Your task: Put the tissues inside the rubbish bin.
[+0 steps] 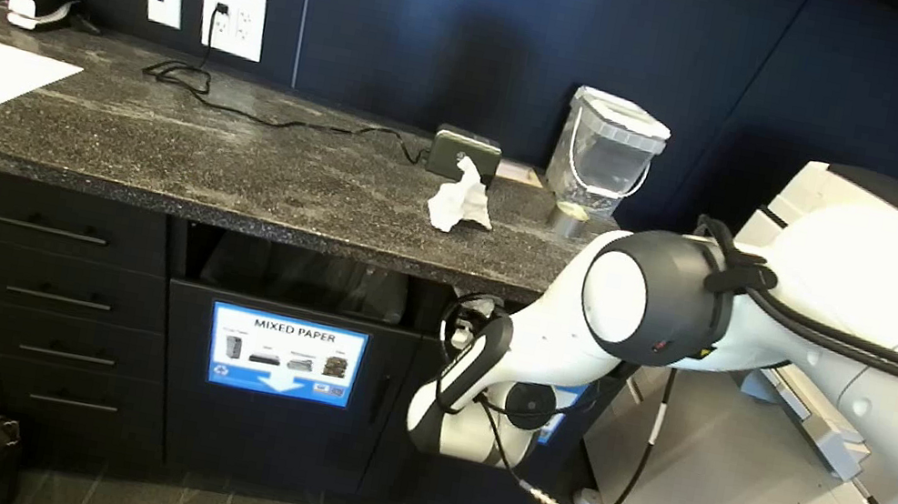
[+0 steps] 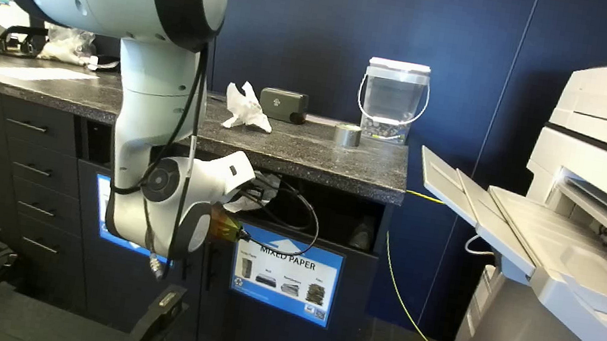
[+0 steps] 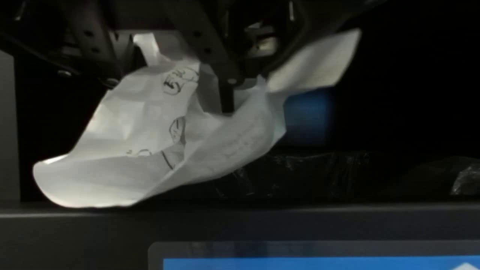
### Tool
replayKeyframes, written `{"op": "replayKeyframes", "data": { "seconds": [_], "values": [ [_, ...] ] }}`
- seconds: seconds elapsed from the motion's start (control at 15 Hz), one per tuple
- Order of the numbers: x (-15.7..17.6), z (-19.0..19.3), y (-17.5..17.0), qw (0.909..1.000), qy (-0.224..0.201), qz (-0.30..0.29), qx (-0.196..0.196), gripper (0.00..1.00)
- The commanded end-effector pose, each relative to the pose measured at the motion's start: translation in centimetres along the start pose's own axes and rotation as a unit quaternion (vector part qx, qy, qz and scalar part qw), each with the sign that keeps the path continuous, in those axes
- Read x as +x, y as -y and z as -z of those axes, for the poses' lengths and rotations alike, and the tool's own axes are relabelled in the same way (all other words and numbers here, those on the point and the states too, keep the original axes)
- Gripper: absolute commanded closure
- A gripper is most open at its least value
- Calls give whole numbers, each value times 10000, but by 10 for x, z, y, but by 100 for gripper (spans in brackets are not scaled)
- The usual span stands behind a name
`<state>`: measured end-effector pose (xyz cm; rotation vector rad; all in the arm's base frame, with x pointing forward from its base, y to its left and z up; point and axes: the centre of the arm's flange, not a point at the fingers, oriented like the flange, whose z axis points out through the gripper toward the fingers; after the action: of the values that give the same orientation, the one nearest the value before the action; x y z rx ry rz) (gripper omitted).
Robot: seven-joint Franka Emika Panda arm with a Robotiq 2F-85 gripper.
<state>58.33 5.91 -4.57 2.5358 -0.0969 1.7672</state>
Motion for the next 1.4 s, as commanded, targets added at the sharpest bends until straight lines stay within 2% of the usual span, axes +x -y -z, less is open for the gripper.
{"op": "replayKeyframes", "data": {
  "seconds": [0.0, 0.2, 0.47, 0.8, 0.93, 1.2, 1.33],
  "values": [
    [-61, -43, 12, 9999, -147, -17, -63, 22],
    [-64, -42, 16, 10000, -20, 69, -44, 1],
    [-66, -44, 19, 9993, 178, 313, -63, 0],
    [-66, -45, 16, 9996, -78, 135, -220, 1],
    [-63, -44, 16, 9975, -558, 43, -436, 0],
    [-33, -50, 16, 9910, -1063, 241, -773, 0],
    [-33, -49, 19, 9919, -954, 279, -790, 0]
  ]
}}
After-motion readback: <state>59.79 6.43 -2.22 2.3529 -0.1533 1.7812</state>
